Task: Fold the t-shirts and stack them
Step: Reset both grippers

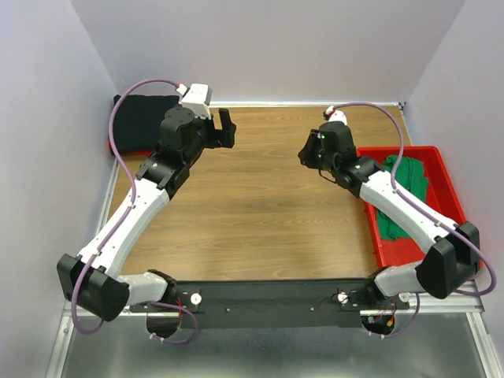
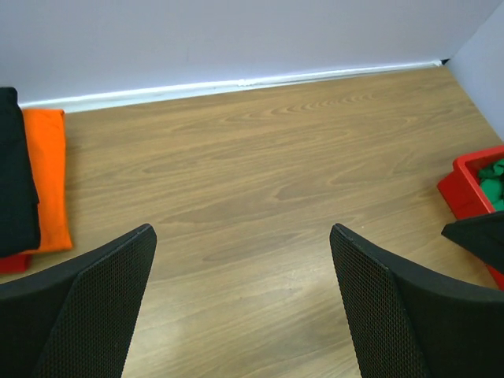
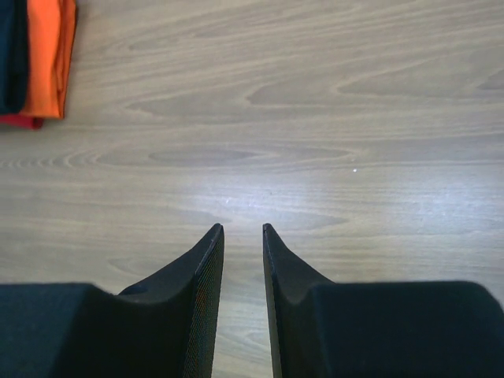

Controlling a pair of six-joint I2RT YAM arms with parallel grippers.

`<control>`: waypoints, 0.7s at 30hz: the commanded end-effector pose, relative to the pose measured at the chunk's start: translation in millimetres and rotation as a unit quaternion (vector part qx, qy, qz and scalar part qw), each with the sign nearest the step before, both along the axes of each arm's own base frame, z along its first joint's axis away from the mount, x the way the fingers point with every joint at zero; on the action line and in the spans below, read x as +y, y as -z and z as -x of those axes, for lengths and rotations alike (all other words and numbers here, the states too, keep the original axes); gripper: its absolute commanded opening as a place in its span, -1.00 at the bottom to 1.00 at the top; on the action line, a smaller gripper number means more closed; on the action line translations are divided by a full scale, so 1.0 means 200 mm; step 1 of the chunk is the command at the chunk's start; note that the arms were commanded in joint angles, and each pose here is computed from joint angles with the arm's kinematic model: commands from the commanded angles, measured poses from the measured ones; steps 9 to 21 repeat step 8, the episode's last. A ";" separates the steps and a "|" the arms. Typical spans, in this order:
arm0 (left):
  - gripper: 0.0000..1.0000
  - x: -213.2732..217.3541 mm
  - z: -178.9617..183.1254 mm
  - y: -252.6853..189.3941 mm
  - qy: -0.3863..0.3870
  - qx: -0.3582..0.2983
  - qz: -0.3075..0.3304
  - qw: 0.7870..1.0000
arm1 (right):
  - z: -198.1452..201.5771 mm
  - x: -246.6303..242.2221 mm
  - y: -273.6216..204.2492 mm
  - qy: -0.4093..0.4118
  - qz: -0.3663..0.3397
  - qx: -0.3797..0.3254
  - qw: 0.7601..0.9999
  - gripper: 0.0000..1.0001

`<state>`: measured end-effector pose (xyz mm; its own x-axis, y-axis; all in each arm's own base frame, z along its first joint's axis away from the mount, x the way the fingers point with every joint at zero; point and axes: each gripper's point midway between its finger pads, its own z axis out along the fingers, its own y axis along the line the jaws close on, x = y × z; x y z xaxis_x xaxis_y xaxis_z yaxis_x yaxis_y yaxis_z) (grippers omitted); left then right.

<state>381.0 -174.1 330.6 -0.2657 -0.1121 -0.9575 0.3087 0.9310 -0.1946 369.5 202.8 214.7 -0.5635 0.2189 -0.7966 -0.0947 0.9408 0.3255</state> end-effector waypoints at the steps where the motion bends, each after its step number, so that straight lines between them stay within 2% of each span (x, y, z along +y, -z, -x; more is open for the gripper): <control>1: 0.97 0.04 0.02 -0.12 -0.004 -0.040 -0.015 0.999 | -0.02 -0.07 -0.02 0.043 0.011 -0.017 0.999 -0.35; 8: 0.97 0.02 0.03 -0.20 0.006 -0.048 -0.004 0.999 | -0.05 -0.04 -0.02 0.042 0.002 -0.018 0.999 -0.35; 21: 0.97 0.02 0.03 -0.20 0.006 -0.048 -0.004 0.999 | -0.05 -0.04 -0.02 0.042 0.002 -0.018 0.999 -0.35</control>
